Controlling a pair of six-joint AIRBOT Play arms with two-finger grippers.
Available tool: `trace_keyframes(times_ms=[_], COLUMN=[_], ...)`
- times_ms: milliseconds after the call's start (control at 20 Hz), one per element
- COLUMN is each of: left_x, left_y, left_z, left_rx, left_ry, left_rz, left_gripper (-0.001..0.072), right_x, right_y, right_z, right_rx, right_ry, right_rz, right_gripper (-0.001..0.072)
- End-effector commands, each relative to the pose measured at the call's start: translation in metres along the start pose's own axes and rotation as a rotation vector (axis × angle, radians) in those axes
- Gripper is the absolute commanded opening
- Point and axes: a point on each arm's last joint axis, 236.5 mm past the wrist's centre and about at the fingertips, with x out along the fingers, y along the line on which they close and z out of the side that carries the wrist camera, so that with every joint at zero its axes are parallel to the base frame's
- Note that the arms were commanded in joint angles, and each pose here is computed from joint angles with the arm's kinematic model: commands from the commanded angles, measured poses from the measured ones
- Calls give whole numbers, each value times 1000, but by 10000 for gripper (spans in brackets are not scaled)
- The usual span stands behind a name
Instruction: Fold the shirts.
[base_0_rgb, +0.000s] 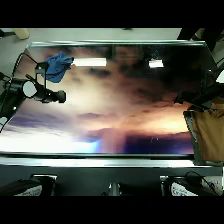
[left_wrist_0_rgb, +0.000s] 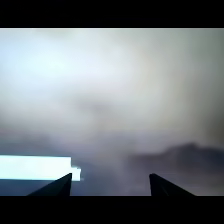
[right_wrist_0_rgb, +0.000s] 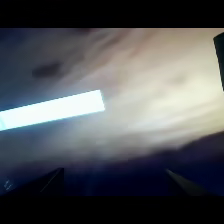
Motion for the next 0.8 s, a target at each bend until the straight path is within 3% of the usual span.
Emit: trace_keyframes(times_ms=[0, 200, 250, 500, 750], left_x=[13, 65, 83, 168, 193], left_y=[13, 117, 137, 164, 167], left_z=[73, 138, 141, 131, 156], left_rx=[-119, -389, -483, -813, -796], left_ry=[-198, -112, -76, -100, -259], left_rz=[-19, 60, 40, -157, -193], left_gripper=[607, 645, 686, 682, 674], right_x=[-1, -4, -4, -5, -6], right_y=[3, 11, 14, 27, 38], right_z=[23, 43, 45, 48, 41], right_rx=[0, 6, 9, -23, -50], right_ry=[-96, -180, -189, -204, -176], right_rz=[13, 48, 60, 110, 156], right_gripper=[671, 671, 670, 670, 669])
